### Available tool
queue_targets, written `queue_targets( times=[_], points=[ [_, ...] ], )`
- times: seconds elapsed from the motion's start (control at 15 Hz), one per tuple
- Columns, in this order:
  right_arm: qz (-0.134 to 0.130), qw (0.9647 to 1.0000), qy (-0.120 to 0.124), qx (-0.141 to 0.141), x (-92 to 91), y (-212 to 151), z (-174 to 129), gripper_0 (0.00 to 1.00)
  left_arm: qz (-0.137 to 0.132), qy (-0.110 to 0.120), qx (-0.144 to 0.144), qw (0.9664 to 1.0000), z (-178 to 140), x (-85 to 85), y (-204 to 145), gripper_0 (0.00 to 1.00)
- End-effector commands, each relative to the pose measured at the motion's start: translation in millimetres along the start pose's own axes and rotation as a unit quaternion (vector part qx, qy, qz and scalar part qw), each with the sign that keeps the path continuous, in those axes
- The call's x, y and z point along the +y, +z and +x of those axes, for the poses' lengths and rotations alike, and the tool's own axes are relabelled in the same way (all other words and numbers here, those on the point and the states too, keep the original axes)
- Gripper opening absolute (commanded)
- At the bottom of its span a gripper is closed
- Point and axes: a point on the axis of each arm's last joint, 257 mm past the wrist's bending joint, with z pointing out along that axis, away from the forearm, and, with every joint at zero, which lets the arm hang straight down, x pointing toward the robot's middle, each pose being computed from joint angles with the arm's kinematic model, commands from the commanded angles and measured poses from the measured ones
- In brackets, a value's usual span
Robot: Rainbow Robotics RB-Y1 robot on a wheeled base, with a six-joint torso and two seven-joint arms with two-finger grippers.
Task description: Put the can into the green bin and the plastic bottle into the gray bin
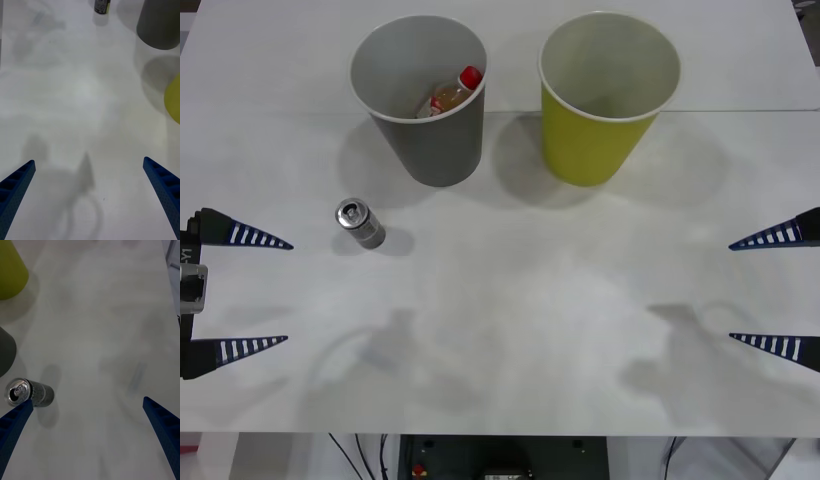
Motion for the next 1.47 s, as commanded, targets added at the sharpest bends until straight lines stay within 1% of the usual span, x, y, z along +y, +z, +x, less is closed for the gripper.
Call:
queue_targets(
  times=[0.07,0.13,0.2,0.27,0.4,0.47,0.53,0.67,0.73,0.8,0.93,1.0,1.07,1.13,1.2,1.33,1.4,1.47],
  points=[
    [0.0,1.0,0.0,0.0,0.0,0,0,1.0,0.0,0.0,0.0,1.0,0,0.0,0,1.0],
    [0.0,1.0,0.0,0.0,0.0,0,0,1.0,0.014,-0.019,0.004,0.9997,10,-14.3,4,1.0],
    [0.0,1.0,0.0,0.0,0.0,0,0,1.0,0.014,-0.019,0.004,0.9997,10,-14.3,4,1.0],
    [0.0,1.0,0.0,0.0,0.0,0,0,1.0,0.02,-0.025,0.005,0.9995,12,-16.7,3,1.0],
    [0.0,1.0,0.0,0.0,0.0,0,0,1.0,0.02,-0.029,0.005,0.9994,12,-15.1,2,1.0],
    [0.0,1.0,0.0,0.0,0.0,0,0,1.0,0.015,-0.042,-0.001,0.999,12,-13.9,2,1.0],
    [0.0,1.0,0.0,0.0,0.0,0,0,1.0,0.006,-0.064,-0.01,0.9979,15,-10.8,2,1.0],
    [0.0,1.0,0.0,0.0,0.0,0,0,1.0,-0.013,-0.095,-0.025,0.995,19,-6.4,5,1.0],
    [0.0,1.0,0.0,0.0,0.0,0,0,1.0,-0.027,-0.123,-0.039,0.9913,21,-3.4,9,1.0],
    [0.0,1.0,0.0,0.0,0.0,0,0,1.0,-0.037,-0.145,-0.051,0.9875,24,-2.2,11,1.0],
    [0.0,1.0,0.0,0.0,0.0,0,0,1.0,-0.055,-0.177,-0.068,0.9803,30,3.6,14,1.0],
    [0.0,1.0,0.0,0.0,0.0,0,0,1.0,-0.063,-0.189,-0.072,0.9773,34,5.9,13,1.0],
    [0.0,1.0,0.0,0.0,0.0,0,0,1.0,-0.07,-0.198,-0.076,0.9748,37,8.1,13,1.0],
    [0.0,1.0,0.0,0.0,0.0,0,0,1.0,-0.082,-0.206,-0.085,0.9715,40,11.3,14,1.0],
    [0.0,1.0,0.0,0.0,0.0,0,0,1.0,-0.091,-0.207,-0.089,0.97,45,11.7,15,1.0],
    [0.0,1.0,0.0,0.0,0.0,0,0,1.0,-0.115,-0.202,-0.098,0.9676,55,14.5,17,1.0],
    [0.0,1.0,0.0,0.0,0.0,0,0,1.0,-0.122,-0.204,-0.104,0.9657,58,14.3,19,1.0],
    [0.0,1.0,0.0,0.0,0.0,0,0,1.0,-0.13,-0.214,-0.115,0.9613,63,13.3,23,1.0]
  ],
)
